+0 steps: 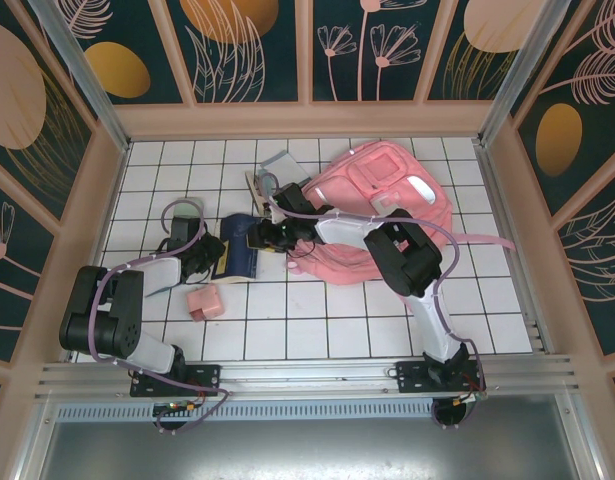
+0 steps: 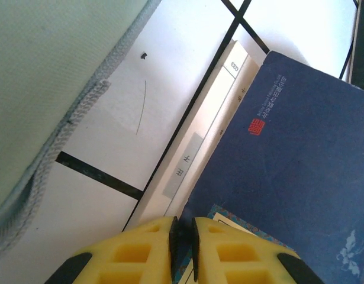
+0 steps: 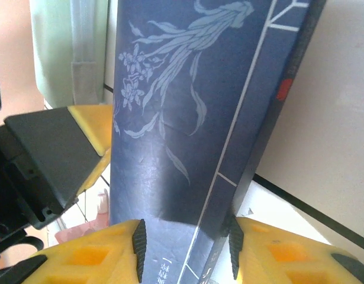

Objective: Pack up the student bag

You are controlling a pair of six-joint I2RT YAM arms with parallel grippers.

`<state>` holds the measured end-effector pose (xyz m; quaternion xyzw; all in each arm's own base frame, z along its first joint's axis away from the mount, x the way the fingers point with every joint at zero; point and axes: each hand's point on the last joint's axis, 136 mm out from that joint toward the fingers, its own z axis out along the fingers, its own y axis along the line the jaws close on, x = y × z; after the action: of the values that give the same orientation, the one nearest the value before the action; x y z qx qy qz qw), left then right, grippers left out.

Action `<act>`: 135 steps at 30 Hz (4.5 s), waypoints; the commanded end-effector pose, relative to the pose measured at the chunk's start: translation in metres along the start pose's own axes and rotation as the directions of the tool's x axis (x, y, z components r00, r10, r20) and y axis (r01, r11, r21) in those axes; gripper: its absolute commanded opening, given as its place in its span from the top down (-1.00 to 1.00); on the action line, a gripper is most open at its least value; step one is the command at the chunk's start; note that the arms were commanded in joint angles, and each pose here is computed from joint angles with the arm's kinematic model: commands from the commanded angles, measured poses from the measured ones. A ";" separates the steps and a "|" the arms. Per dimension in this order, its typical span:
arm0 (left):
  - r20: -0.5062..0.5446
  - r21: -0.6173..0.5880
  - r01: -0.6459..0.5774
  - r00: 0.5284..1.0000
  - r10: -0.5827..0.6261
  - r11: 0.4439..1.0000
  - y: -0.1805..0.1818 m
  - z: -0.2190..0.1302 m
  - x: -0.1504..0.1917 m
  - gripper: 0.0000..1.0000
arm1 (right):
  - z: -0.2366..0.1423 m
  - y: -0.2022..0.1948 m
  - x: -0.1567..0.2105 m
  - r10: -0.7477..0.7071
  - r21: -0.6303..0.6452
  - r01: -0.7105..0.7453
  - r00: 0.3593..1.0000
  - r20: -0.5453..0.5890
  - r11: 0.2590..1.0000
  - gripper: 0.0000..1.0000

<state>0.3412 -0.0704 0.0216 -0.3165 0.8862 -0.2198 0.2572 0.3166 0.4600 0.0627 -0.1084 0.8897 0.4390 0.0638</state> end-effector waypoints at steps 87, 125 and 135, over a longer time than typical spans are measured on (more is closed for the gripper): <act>-0.203 0.877 0.121 0.970 0.131 0.466 -0.210 -0.163 -0.017 -0.16 | -0.215 0.128 -0.071 -0.064 -0.482 0.219 0.946 0.317 0.848 1.00; -0.068 0.745 -0.030 0.991 0.120 0.667 -0.190 -0.151 -0.028 1.00 | -0.160 -0.101 -0.036 -0.389 0.820 0.206 0.921 0.022 0.534 -0.03; -0.061 0.745 -0.036 0.991 0.121 0.667 -0.190 -0.150 -0.028 1.00 | -0.159 -0.128 -0.020 -0.392 0.862 0.214 0.920 -0.020 0.458 0.62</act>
<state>0.3544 -0.1509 0.2256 -0.1633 0.7577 -0.5613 0.2902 0.3685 0.2750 0.0737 -0.1830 0.9451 -0.0255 0.2697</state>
